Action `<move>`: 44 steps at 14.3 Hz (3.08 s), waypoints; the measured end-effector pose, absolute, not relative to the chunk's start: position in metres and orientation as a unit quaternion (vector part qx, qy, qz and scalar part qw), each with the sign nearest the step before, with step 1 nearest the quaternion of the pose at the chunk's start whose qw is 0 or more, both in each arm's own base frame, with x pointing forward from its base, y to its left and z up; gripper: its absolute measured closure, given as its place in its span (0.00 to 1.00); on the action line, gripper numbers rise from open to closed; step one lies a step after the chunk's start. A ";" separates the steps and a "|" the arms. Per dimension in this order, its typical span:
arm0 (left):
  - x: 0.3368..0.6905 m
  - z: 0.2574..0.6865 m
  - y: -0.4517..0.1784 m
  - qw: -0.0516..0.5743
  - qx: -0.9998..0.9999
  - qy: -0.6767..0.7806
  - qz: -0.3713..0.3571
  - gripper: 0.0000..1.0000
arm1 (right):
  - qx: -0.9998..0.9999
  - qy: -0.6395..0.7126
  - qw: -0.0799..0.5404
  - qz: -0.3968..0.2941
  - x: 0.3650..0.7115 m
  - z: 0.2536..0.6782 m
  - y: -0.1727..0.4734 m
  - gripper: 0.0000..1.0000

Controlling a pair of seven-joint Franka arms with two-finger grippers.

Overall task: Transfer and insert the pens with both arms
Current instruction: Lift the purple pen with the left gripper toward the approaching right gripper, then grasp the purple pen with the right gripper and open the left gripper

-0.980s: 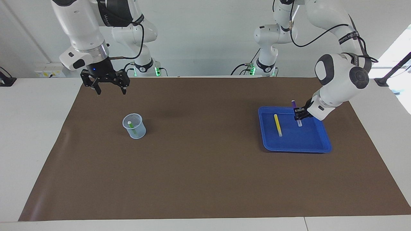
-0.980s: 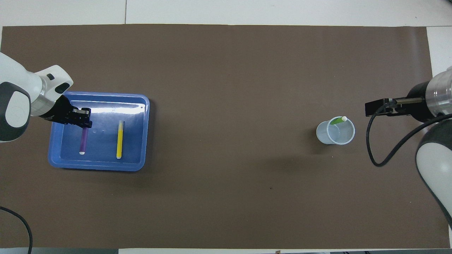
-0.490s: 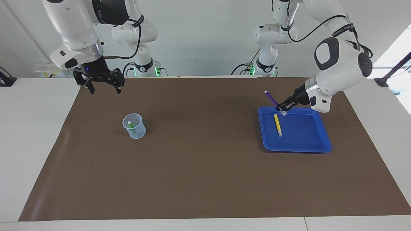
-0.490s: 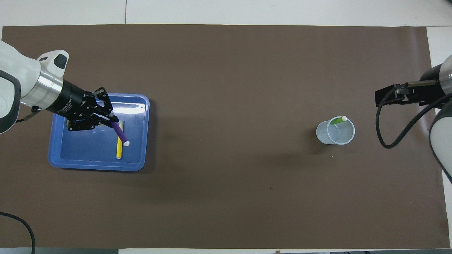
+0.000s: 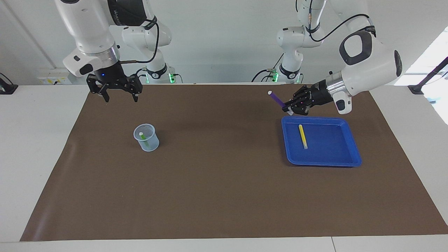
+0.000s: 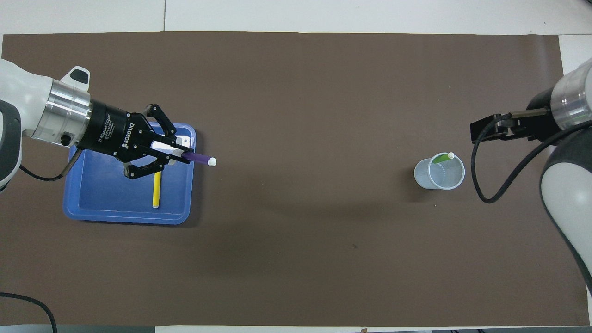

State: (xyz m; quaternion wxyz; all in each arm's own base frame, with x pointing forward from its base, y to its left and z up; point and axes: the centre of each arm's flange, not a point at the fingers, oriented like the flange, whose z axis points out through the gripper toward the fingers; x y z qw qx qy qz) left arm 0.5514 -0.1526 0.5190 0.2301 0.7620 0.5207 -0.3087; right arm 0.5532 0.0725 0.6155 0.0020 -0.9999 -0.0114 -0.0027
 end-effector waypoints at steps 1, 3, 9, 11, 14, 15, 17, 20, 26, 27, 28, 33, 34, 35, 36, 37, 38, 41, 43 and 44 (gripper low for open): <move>0.547 0.515 -0.157 0.244 0.748 0.528 -0.319 0.84 | -1.000 -0.007 0.023 0.000 0.551 0.616 0.088 0.00; 0.536 0.505 -0.163 0.268 0.725 0.541 -0.331 0.84 | -0.998 -0.008 0.058 -0.001 0.546 0.619 0.121 0.00; 0.494 0.483 -0.188 0.304 0.662 0.596 -0.338 0.84 | -0.980 -0.011 0.198 -0.032 0.528 0.630 0.237 0.00; 0.490 0.484 -0.195 0.307 0.637 0.620 -0.338 0.84 | -0.972 0.005 0.231 -0.042 0.519 0.628 0.272 0.00; 0.488 0.482 -0.205 0.309 0.619 0.637 -0.340 0.84 | -0.961 0.015 0.274 -0.043 0.506 0.620 0.309 0.00; 0.487 0.482 -0.207 0.309 0.616 0.638 -0.343 0.84 | -0.957 0.018 0.285 -0.041 0.505 0.616 0.315 0.00; 0.486 0.481 -0.208 0.310 0.611 0.640 -0.346 0.84 | -0.953 0.022 0.298 -0.039 0.508 0.605 0.325 0.00; 0.485 0.481 -0.208 0.311 0.605 0.644 -0.349 0.84 | -0.949 0.027 0.311 -0.036 0.515 0.585 0.340 0.00; 0.485 0.480 -0.207 0.313 0.600 0.649 -0.350 0.84 | -0.945 0.043 0.324 -0.027 0.523 0.560 0.358 0.00; 0.485 0.480 -0.207 0.312 0.599 0.649 -0.350 0.84 | -0.945 0.043 0.324 -0.026 0.523 0.560 0.358 0.00; 0.485 0.480 -0.207 0.312 0.599 0.649 -0.350 0.84 | -0.945 0.043 0.324 -0.026 0.523 0.560 0.359 0.00; 0.485 0.480 -0.206 0.313 0.599 0.649 -0.350 0.84 | -0.945 0.039 0.324 -0.018 0.516 0.560 0.367 0.19; 0.485 0.480 -0.206 0.313 0.599 0.649 -0.350 0.84 | -0.946 0.038 0.323 -0.014 0.515 0.560 0.367 0.28; 0.485 0.480 -0.206 0.313 0.599 0.650 -0.350 0.84 | -0.946 0.038 0.322 -0.013 0.515 0.559 0.367 0.44; 0.485 0.480 -0.206 0.313 0.599 0.650 -0.350 0.84 | -0.946 0.038 0.322 -0.013 0.515 0.559 0.367 0.54; 0.485 0.480 -0.206 0.313 0.599 0.649 -0.350 0.84 | -0.946 0.038 0.322 -0.014 0.515 0.560 0.367 0.64; 0.485 0.480 -0.206 0.313 0.599 0.649 -0.349 0.84 | -0.946 0.038 0.322 -0.015 0.515 0.560 0.367 0.74; 0.485 0.481 -0.206 0.313 0.597 0.651 -0.349 0.84 | -0.946 0.038 0.322 -0.017 0.516 0.560 0.366 0.82; 0.485 0.481 -0.206 0.313 0.595 0.652 -0.349 0.84 | -0.946 0.037 0.321 -0.018 0.516 0.561 0.367 0.82; 0.484 0.481 -0.206 0.313 0.595 0.653 -0.350 0.81 | -0.947 0.036 0.320 -0.019 0.515 0.561 0.367 0.82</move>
